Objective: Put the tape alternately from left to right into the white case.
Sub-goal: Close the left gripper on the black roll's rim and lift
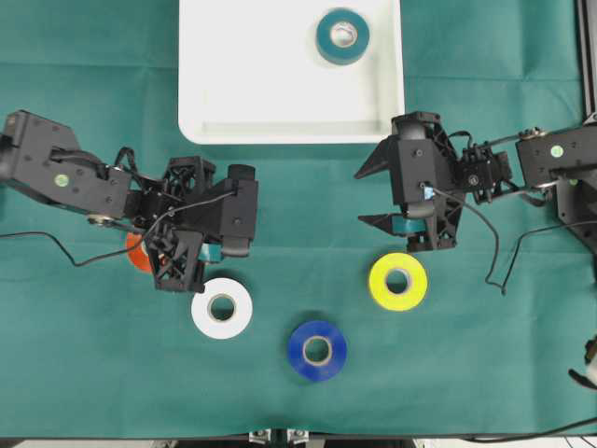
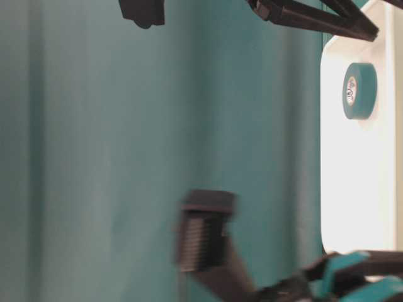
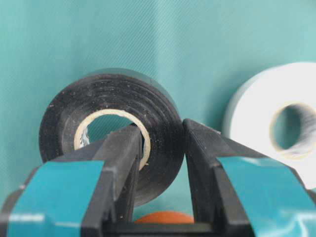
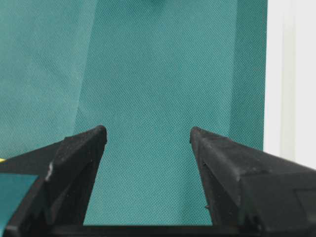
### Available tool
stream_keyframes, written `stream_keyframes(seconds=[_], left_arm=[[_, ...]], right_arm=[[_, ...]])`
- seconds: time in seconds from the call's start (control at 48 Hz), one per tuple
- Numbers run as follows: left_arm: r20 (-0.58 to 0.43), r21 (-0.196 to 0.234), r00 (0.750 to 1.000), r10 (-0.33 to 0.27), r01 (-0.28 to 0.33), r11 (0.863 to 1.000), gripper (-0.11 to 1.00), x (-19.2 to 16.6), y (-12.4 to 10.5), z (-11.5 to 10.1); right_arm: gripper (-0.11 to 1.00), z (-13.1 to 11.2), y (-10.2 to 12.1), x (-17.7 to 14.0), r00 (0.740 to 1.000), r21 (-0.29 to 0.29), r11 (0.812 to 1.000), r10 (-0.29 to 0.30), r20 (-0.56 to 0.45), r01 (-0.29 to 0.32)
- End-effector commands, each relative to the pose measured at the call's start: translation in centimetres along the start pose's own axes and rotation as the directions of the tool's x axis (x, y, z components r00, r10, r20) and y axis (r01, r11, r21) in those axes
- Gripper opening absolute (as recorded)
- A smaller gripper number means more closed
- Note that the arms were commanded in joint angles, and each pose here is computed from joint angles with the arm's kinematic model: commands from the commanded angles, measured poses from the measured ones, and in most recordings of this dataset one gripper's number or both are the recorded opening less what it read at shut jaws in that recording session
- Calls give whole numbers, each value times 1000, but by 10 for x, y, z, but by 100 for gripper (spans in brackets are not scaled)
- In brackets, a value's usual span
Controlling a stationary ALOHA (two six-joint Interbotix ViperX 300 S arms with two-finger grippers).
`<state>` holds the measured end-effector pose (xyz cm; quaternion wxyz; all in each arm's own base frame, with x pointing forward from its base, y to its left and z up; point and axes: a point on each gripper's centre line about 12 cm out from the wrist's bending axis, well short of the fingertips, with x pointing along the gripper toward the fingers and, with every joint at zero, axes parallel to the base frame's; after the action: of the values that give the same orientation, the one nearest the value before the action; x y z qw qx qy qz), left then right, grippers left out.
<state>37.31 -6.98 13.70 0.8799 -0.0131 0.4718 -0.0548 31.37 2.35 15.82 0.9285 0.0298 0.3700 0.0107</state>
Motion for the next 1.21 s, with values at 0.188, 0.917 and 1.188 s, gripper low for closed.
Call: stream_keyframes(seconds=[0.188,0.917,1.188], left_arm=[[90,9,996,-9,8,1000,-4,-24,-2,26],[170,127,971,170,-192,973,-4,-37,106,63],[141,111,962,232,-248,962,-4,-18,152,59]], right_arm=[[76,9,3,-2,999,-3,1000,10,31,-10],[76,9,3,-2,999,0,1000,11,37,-11],[76,12,5,-2,997,-4,1000,29,71,-29]])
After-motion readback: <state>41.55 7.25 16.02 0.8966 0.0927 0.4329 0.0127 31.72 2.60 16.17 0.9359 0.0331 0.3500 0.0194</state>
